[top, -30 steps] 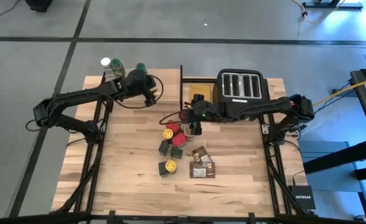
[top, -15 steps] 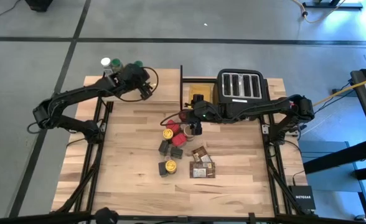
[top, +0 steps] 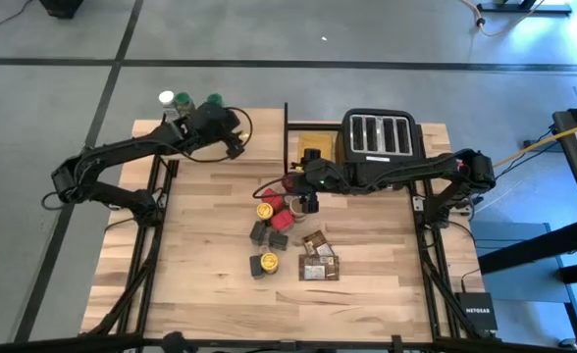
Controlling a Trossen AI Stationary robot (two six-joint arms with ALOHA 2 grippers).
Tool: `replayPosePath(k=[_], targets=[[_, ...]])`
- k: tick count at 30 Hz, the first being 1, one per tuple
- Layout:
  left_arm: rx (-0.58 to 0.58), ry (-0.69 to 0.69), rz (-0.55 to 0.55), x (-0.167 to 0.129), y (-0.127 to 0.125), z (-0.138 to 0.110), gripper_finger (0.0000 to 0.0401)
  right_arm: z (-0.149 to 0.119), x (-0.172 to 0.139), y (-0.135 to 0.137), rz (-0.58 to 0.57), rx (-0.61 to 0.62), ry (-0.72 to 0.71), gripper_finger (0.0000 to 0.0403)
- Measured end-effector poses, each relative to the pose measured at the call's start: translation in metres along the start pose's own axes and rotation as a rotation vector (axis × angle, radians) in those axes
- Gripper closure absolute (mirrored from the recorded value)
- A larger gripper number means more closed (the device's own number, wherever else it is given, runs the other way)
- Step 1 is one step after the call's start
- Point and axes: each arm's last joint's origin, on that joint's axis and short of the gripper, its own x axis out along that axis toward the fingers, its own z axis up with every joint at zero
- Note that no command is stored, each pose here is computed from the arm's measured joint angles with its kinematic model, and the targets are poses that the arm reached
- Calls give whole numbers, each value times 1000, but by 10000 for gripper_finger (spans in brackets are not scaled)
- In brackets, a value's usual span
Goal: Shelf spices
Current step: Put the green seasoning bottle aligned with the other green seasoning can on the shelf
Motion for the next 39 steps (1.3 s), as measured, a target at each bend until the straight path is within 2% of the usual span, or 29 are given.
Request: replayPosePath(k=[2, 6, 11, 14, 20, 26, 39], targets=[[5, -94, -25, -2, -2, 9, 176, 0, 0, 0, 0, 0, -1, 94], [36, -225, 15, 2, 0, 23, 176, 1, 0, 0, -4, 3, -12, 94], [112, -271, 92, 7, 5, 47, 176, 2, 0, -1, -8, 8, -21, 94], [159, -222, 144, 18, 6, 56, 176, 3, 0, -1, -13, 19, -33, 94], [286, -43, 308, 47, 3, 47, 176, 4, 0, -1, -14, 22, -38, 94], [323, 70, 420, 56, 4, 40, 176, 4, 0, -1, -14, 15, -38, 94], [334, 212, 444, 58, 8, 25, 176, 4, 0, -1, -13, 15, -38, 94]])
